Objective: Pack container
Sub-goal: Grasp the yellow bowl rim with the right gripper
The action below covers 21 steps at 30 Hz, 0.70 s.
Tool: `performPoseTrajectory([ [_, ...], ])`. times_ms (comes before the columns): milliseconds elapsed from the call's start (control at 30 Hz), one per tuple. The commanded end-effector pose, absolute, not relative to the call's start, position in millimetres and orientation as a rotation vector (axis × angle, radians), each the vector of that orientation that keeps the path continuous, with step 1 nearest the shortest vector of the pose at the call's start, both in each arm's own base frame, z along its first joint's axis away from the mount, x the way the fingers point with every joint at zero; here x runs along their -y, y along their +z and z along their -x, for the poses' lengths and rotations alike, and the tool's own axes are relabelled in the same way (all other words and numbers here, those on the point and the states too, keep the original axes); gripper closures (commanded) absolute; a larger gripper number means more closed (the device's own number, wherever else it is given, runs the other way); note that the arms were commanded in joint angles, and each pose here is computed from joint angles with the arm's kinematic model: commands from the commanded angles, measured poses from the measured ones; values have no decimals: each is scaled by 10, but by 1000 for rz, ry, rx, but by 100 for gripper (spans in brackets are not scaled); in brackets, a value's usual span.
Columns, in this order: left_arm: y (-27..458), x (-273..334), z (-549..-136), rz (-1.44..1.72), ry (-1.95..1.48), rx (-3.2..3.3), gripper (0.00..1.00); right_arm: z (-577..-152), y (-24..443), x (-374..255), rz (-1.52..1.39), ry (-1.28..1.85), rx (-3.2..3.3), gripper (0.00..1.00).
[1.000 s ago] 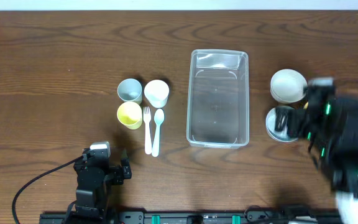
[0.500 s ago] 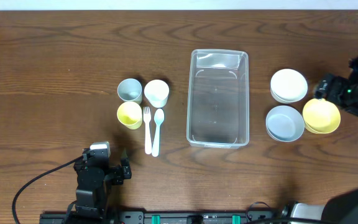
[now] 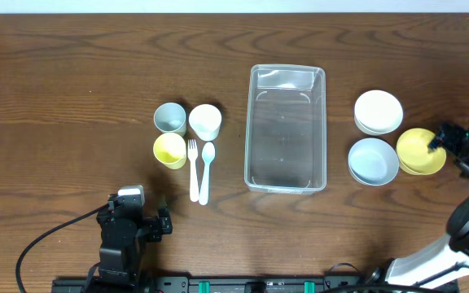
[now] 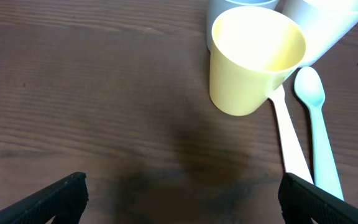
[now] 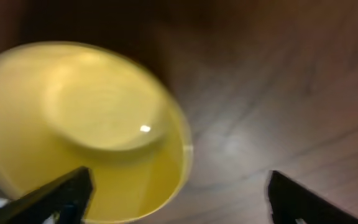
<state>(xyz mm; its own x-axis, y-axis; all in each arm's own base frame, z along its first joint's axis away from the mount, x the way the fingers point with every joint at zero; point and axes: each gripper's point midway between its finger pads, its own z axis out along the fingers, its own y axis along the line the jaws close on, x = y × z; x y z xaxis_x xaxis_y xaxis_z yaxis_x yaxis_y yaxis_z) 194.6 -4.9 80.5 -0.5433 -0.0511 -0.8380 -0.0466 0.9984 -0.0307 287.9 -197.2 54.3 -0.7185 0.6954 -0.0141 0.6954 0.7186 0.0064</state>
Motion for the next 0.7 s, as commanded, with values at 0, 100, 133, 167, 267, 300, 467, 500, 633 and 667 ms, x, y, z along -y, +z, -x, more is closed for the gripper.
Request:
performPoseTrajectory([
  [0,763,37,-1942,81,-5,-2152,2,-2788,411,2039,-1289,74,-2892,25],
  [100,765,37,-1942,81,-5,-2152,2,-2761,343,2036,-1311,99,-2904,26],
  [133,763,37,-1942,81,-5,-2152,2,-2763,326,2038,-1311,98,-2906,27],
  [167,763,37,-1942,81,-5,-2152,2,-2770,311,2043,-1311,98,-2905,27],
  [267,765,37,-1942,81,-5,-2152,2,-2807,280,2069,-1305,93,-2894,28],
  [300,765,37,-1942,81,-5,-2152,2,-2824,278,2075,-1300,90,-2889,28],
  [467,765,37,-1942,81,-5,-2152,2,-2851,272,2134,-1307,36,-2870,42],
  [500,763,37,-1942,81,-5,-2152,2,-2835,271,2154,-1322,11,-2868,43],
  [633,765,37,-1942,81,-5,-2152,2,-2828,270,2155,-1325,7,-2870,46],
  [667,763,37,-1942,81,-5,-2152,2,-2826,269,2155,-1324,7,-2871,46],
])
